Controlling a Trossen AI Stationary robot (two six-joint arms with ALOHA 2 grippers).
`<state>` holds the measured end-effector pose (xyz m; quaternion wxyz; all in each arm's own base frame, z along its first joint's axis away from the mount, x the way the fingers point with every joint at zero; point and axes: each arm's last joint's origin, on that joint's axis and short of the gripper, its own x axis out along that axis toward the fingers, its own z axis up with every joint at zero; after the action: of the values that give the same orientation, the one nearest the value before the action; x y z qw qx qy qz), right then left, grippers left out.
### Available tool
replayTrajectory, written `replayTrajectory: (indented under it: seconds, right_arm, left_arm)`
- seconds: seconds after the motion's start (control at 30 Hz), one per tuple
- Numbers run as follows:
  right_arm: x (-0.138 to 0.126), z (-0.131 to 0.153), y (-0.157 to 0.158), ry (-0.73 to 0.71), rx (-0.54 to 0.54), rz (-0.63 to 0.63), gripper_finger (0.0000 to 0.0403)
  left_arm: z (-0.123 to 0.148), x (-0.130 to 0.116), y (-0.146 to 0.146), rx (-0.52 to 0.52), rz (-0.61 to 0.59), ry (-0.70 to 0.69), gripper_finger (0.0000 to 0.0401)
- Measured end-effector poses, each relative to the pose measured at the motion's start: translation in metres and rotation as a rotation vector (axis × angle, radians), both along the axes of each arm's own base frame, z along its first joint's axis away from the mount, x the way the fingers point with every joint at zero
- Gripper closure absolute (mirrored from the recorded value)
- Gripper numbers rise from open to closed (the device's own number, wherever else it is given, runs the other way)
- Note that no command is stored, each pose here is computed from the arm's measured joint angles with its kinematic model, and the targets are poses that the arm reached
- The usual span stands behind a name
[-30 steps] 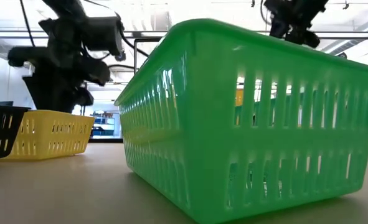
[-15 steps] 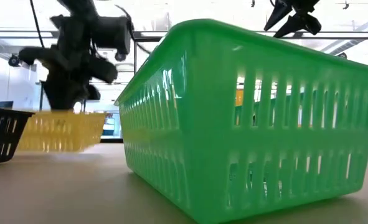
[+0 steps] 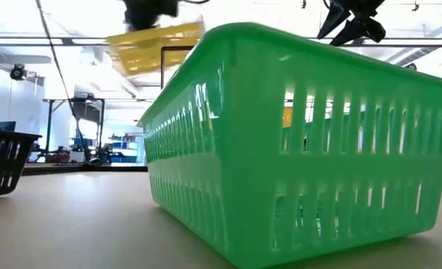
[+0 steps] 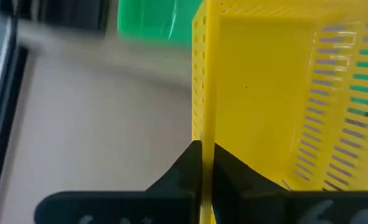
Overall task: Stack baskets on shelf by color
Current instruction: Stack the bottom yellow bin on top of the yellow bin on the shelf
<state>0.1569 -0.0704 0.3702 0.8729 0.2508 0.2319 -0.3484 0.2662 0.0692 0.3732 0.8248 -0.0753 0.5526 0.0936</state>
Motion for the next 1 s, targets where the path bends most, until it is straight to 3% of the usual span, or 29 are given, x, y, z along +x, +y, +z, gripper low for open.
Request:
replayTrajectory:
  seconds: [0.17,0.3,0.43,0.67,1.0]
  right_arm:
    - [0.000,0.000,0.000,0.001,-0.001,0.001,0.0218]
    - [0.000,0.000,0.000,0.001,-0.002,0.002,0.0218]
    - [-0.001,0.000,0.000,-0.001,-0.002,0.002,0.0218]
    - [-0.002,0.001,0.001,-0.005,-0.005,0.003,0.0218]
    - [-0.002,0.001,0.001,0.007,-0.020,0.016,0.0218]
  left_arm:
    - [0.010,0.058,0.012,-0.030,-0.093,-0.067,0.0401]
    - [-0.009,0.103,0.023,-0.041,-0.150,-0.051,0.0401]
    - [-0.027,0.133,0.028,-0.094,-0.211,-0.054,0.0401]
    - [-0.058,0.155,0.028,-0.134,-0.283,-0.004,0.0401]
    - [-0.066,0.163,0.029,-0.042,-0.296,-0.006,0.0401]
